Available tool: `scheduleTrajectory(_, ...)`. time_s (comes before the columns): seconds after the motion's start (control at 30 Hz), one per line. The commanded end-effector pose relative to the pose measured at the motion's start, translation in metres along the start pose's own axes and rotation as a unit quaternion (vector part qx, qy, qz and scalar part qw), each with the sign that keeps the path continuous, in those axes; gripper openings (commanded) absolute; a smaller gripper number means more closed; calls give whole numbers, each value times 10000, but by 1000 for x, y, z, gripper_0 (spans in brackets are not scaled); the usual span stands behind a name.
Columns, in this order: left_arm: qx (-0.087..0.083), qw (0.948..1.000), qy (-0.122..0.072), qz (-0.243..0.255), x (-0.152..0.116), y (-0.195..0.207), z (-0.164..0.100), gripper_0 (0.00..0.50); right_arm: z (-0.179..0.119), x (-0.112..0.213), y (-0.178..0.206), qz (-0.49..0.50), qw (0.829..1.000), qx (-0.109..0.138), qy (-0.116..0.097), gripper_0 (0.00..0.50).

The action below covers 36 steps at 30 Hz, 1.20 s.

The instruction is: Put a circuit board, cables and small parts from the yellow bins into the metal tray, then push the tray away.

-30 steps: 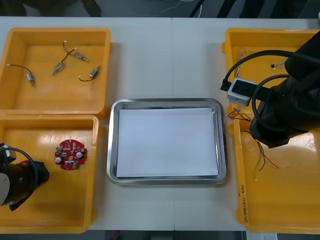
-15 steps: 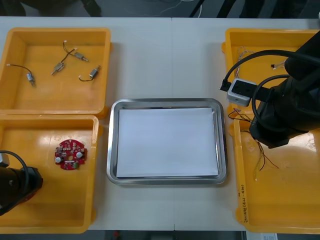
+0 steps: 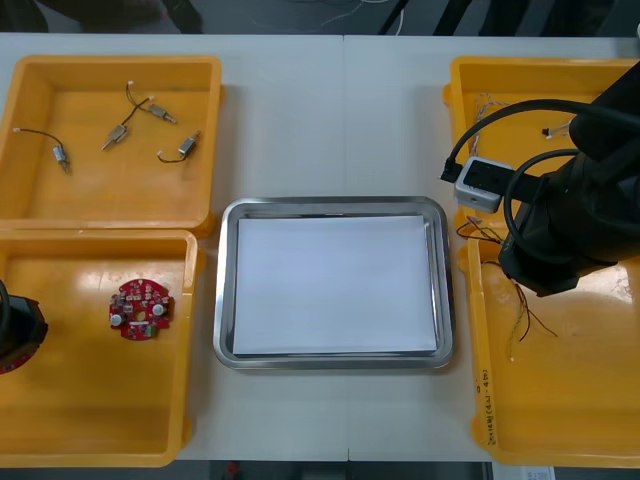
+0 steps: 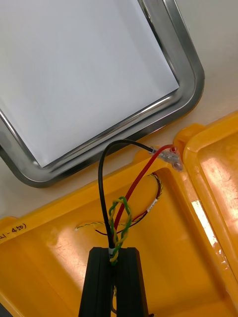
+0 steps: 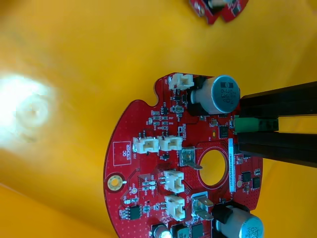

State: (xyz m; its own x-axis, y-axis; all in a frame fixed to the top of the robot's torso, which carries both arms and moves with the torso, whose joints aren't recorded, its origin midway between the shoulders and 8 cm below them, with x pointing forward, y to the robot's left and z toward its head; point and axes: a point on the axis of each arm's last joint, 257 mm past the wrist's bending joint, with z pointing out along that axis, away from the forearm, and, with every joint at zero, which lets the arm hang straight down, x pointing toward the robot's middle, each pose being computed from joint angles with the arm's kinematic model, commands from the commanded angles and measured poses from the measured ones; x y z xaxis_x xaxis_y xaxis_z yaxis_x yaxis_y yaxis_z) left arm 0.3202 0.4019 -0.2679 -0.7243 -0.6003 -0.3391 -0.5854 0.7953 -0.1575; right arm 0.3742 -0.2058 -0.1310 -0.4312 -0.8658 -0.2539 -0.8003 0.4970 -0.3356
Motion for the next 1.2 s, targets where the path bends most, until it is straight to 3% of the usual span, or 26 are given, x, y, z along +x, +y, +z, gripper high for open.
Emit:
scheduleTrajectory(0.03,95,9973,-259,674,-32,-19,-38,0,-6,6,-12,-161,9996,213,98,0)
scheduleTrajectory(0.2,214,9930,-66,1158,-29,-41,-60,0,-7,6,-14,-144,9996,236,104,0)
scheduleTrajectory(0.33,174,9858,-2,1667,-27,-58,-75,0,-6,6,-14,-131,9996,238,108,0)
scheduleTrajectory(0.43,318,9791,-30,2010,-28,-78,-84,0,-6,6,-14,-137,9996,240,103,0)
scheduleTrajectory(0.6,470,9653,-101,2565,-24,-115,-92,0,-6,6,-15,-126,9995,252,109,0)
scheduleTrajectory(0.83,557,9474,-129,3150,-11,-154,-97,0,-7,6,-15,-128,9995,258,104,0)
scheduleTrajectory(0.9,581,9398,-108,3366,-3,-166,-97,0,-7,6,-15,-136,9995,258,105,0)
scheduleTrajectory(1.2,766,9177,-123,3896,26,-211,-99,0,-6,6,-15,-133,9995,252,109,0)
